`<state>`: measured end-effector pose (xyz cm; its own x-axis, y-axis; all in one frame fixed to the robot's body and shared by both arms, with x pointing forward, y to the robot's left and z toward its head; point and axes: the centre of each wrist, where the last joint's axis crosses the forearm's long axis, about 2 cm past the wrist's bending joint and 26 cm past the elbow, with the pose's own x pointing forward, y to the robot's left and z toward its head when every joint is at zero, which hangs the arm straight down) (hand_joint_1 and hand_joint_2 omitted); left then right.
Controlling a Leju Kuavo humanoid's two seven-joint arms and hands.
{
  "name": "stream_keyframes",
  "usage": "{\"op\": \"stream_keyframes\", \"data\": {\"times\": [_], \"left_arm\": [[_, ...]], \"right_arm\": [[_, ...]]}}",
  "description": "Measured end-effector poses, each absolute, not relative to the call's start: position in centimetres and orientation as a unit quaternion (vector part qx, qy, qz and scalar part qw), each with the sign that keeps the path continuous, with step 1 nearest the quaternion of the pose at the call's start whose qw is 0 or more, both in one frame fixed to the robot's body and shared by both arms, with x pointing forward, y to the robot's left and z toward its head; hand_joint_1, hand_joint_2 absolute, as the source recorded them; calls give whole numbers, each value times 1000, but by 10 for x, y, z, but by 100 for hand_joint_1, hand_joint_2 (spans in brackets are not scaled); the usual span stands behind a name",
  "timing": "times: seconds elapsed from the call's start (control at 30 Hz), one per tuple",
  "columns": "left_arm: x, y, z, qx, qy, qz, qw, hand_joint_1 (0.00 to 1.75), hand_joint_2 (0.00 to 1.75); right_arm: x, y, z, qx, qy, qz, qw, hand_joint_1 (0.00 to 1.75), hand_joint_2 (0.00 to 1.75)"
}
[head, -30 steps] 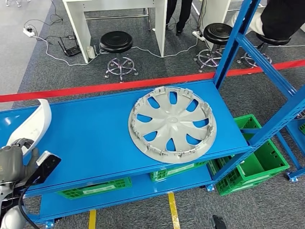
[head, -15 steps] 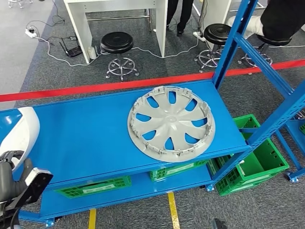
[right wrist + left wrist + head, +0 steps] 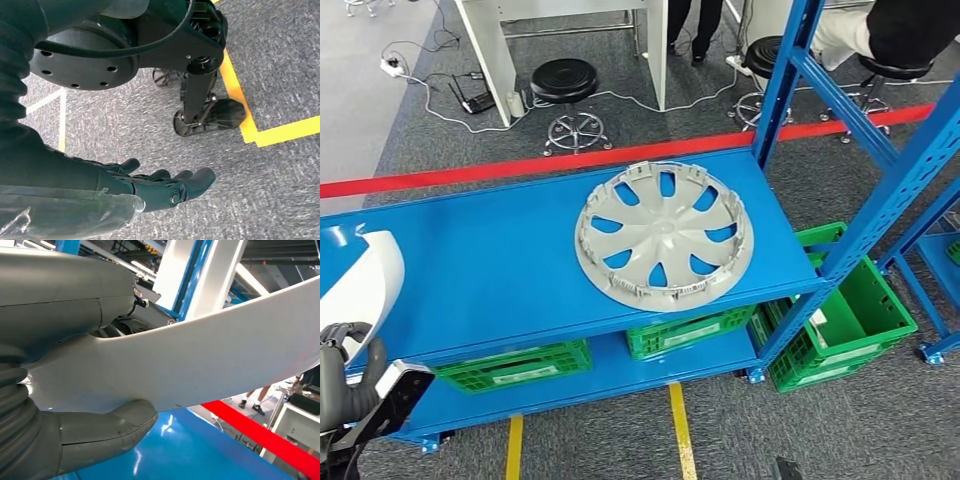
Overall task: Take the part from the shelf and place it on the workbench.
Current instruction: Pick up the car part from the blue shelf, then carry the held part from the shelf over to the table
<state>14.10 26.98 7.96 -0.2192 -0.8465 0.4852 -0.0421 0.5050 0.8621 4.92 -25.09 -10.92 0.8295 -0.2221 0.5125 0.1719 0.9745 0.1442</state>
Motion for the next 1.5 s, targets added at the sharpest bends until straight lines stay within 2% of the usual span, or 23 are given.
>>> {"op": "stream_keyframes", "data": {"times": [0.63, 1.5], "left_arm": [[149, 266, 84, 325, -692, -369, 528, 175, 175], [154, 260, 85, 316, -700, -367, 524, 175, 175]], "right_arm": [[61, -257, -108, 37, -279, -89, 955, 0, 175], [45, -264, -111, 25, -270, -111, 956, 0, 175]]}}
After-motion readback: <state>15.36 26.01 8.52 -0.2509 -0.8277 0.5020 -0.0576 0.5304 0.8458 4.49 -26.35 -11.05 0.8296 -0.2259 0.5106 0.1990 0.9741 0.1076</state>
